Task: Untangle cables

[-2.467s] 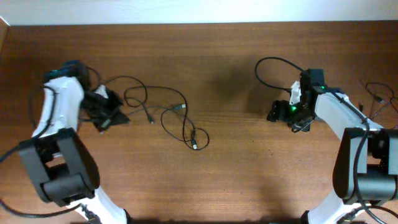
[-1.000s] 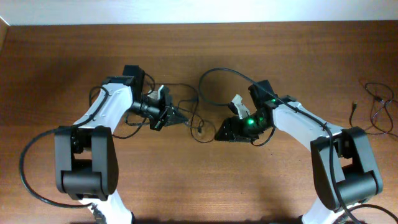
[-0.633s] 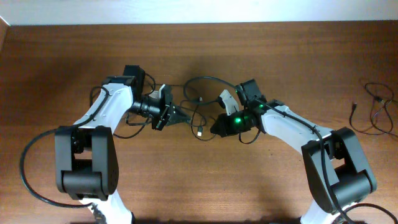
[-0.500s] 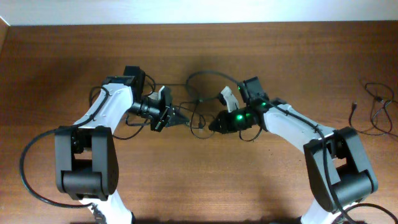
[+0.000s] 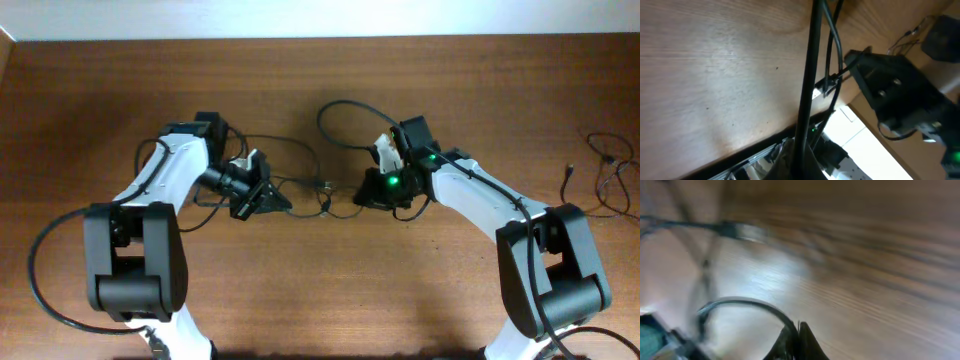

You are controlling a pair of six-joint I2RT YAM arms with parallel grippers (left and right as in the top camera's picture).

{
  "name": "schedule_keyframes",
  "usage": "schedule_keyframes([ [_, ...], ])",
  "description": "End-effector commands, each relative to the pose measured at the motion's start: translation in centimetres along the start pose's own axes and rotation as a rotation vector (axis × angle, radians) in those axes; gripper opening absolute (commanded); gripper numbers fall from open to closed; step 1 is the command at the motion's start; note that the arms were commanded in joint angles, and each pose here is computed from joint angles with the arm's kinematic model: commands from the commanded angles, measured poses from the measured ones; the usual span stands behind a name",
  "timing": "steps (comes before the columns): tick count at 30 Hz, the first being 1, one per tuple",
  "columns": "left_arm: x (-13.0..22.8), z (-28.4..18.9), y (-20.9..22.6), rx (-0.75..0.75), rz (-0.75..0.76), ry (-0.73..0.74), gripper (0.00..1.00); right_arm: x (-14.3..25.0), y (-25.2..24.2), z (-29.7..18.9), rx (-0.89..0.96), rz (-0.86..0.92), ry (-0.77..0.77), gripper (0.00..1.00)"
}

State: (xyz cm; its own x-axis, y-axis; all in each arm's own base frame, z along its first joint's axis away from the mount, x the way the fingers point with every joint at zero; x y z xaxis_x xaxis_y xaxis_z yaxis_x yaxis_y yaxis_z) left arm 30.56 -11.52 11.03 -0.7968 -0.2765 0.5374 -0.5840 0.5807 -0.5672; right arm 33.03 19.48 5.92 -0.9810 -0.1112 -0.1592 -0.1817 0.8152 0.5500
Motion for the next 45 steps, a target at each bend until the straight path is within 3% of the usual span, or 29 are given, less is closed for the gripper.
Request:
schedule_keyframes([
  [1,-0.6,-3.3,-0.4,0.147,0.036,-0.004,0.0,-0.1,-3.9,-0.7,0.267,0.017,-0.025,0.04],
  [4,-1.5,-7.5,0.8,0.219,-0.027,-0.066,0.0,0.5,-4.5,-0.6,0.297,0.024,-0.013,0.04],
  [8,-1.3,-11.9,0.9,0.445,-0.008,-0.097,0.0,0.5,-5.4,-0.5,0.348,0.025,-0.019,0.04],
  [12,-2.1,-14.5,3.0,0.492,-0.045,-0.17,0.0,0.6,-5.7,-0.6,0.368,0.026,-0.021,0.04],
  [13,-2.2,-14.4,3.9,0.444,-0.058,-0.182,0.0,0.5,-5.7,-0.5,0.364,0.024,-0.026,0.17],
  [16,-2.2,-14.1,4.3,0.402,-0.061,-0.18,0.0,-0.1,-3.7,0.0,0.225,0.008,-0.037,0.24],
  [19,-2.2,-14.1,4.3,0.401,-0.061,-0.18,0.0,-1.5,0.7,0.3,-0.065,-0.056,-0.071,0.43],
  [25,-2.2,-13.8,4.7,0.362,-0.062,-0.18,0.0,-1.3,2.4,0.7,-0.13,-0.095,-0.065,0.52],
  [28,-2.0,-13.9,4.1,0.405,-0.067,-0.166,0.0,-0.9,2.8,1.4,-0.076,-0.122,-0.062,0.52],
  [33,0.7,-16.3,-0.1,0.681,-0.071,-0.116,0.0,-0.9,3.2,2.7,0.066,-0.191,-0.097,0.56],
  [35,2.8,-18.2,-2.2,0.789,0.003,-0.142,0.0,-1.8,3.5,2.9,0.112,-0.229,-0.157,0.58],
  [38,5.7,-20.4,-4.4,0.892,0.117,-0.179,0.0,-2.8,5.4,3.1,0.059,-0.278,-0.214,0.63],
  [40,7.1,-21.2,-5.2,0.888,0.165,-0.201,0.0,-2.1,8.5,3.6,-0.081,-0.34,-0.199,0.65],
  [45,7.5,-21.5,-5.5,0.887,0.166,-0.202,0.0,0.7,14.3,4.1,-0.334,-0.456,-0.119,0.67],
])
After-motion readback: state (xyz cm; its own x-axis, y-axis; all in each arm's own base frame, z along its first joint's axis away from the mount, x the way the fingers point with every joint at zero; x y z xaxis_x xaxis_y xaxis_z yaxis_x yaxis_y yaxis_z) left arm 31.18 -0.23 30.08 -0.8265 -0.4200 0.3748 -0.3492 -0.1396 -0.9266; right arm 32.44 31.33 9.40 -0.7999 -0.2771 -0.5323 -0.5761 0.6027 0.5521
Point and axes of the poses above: each gripper's point midway between its finger pads, its own z axis out along the fingers, its own y axis along the line the jaws close on, x = y × z, the point moved 3 cm from there along -z, back along the fingers, and after that the axes turned 8 degrees about -z, right-handed, at the moved point
